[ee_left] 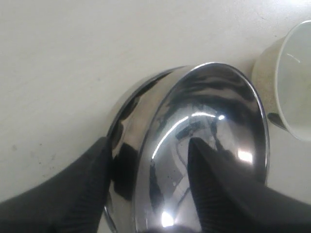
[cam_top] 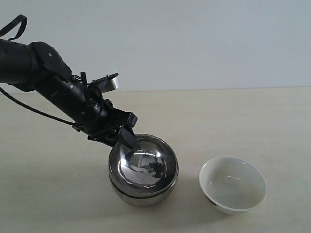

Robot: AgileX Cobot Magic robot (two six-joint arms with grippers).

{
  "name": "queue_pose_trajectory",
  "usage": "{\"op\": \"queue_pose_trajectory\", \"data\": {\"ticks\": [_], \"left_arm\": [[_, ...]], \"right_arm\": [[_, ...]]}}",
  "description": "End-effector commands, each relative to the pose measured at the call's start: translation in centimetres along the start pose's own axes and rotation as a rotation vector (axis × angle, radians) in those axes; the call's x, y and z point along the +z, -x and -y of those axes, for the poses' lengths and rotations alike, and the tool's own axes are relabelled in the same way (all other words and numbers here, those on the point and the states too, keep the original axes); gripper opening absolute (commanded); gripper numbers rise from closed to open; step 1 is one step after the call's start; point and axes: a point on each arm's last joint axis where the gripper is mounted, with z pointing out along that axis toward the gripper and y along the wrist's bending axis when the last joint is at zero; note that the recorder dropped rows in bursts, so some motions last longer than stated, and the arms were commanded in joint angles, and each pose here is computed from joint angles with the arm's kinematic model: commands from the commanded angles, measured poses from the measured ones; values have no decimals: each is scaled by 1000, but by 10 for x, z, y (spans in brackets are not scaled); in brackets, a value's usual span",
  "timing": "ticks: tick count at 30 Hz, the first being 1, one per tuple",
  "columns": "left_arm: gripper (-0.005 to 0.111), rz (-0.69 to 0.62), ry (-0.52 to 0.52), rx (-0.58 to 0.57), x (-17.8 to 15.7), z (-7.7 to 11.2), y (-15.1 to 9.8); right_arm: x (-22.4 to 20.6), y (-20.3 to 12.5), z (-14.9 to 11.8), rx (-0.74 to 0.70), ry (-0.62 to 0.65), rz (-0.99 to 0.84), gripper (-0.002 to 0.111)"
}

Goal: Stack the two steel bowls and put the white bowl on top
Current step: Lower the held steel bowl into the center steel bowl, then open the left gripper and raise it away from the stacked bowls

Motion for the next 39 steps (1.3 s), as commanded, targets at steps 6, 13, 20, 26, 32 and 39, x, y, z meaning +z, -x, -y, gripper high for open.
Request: {"op": "queue_pose_trajectory", "data": {"ticks": [6,13,20,26,32,39], "left_arm": [[21,-5,4,11,-2,2,1],[13,-9,65,17,-2,-4,1],[13,-15,123,10,-1,-10,-1],[13,-22,127,6,3,-12,-2],[13,-6,134,7,3,-13,-1],[13,-6,134,7,3,-13,-1]], "right_arm": [[0,1,0,3,0,13,0],[0,1,0,3,0,13,0],[0,1,0,3,0,13,0],[0,1,0,3,0,13,0],[0,1,0,3,0,13,0],[0,1,0,3,0,13,0]]}}
